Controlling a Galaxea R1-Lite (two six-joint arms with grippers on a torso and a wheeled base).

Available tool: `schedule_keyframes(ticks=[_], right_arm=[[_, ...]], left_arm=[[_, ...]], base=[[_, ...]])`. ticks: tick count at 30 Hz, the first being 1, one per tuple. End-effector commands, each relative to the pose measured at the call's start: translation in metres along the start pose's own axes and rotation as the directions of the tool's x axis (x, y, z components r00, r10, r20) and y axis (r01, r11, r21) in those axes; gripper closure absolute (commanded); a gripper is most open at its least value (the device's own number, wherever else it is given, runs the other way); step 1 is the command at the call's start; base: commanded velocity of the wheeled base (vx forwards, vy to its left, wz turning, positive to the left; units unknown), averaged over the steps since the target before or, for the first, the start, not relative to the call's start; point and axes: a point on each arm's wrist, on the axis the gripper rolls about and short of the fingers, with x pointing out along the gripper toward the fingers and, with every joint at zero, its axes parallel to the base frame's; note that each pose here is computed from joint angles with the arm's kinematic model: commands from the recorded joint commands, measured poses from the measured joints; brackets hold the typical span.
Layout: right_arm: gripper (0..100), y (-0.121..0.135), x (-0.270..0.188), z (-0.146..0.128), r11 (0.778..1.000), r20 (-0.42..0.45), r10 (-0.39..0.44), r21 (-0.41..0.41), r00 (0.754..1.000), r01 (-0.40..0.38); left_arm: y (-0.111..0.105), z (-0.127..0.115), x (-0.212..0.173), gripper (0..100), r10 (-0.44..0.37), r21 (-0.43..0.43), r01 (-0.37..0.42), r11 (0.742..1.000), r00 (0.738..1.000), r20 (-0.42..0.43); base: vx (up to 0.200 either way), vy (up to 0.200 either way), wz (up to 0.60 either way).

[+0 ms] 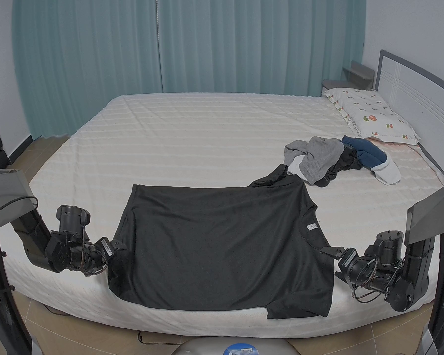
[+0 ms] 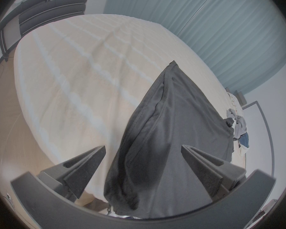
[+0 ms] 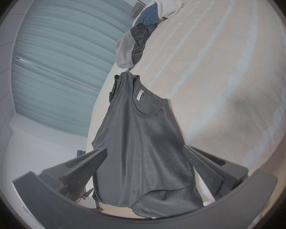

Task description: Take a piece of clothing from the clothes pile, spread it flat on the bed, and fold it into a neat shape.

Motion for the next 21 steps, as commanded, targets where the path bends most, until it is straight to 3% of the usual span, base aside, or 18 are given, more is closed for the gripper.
schedule_keyframes(ticks=[1, 10, 16, 17, 21], right_arm=[[0, 0.0, 0.001, 0.0, 1.0, 0.002, 0.004, -0.001, 1.0, -0.004], [0, 0.001, 0.001, -0.002, 1.0, -0.004, 0.007, -0.005, 1.0, -0.007], [0, 0.001, 0.001, -0.003, 1.0, -0.007, 0.006, -0.006, 1.0, -0.006], [0, 0.001, 0.001, -0.003, 1.0, -0.007, 0.006, -0.006, 1.0, -0.006], [0, 0.001, 0.001, -0.002, 1.0, -0.006, 0.006, -0.004, 1.0, -0.006]], left_arm=[[0.006, -0.011, -0.008, 0, 0.028, 0.017, -0.027, 0.999, 0.999, -0.024], [0.007, -0.026, -0.019, 0, 0.052, 0.094, -0.048, 0.994, 0.998, -0.042], [0.009, -0.028, -0.018, 0, 0.081, 0.1, -0.077, 0.992, 0.996, -0.036], [0.01, -0.029, -0.017, 100, 0.085, 0.101, -0.08, 0.992, 0.996, -0.041], [0.014, -0.033, -0.012, 100, 0.108, 0.14, -0.099, 0.985, 0.992, -0.057]], base=[[0.0, 0.0, 0.0], [0.0, 0.0, 0.0], [0.0, 0.0, 0.0], [0.0, 0.0, 0.0], [0.0, 0.0, 0.0]])
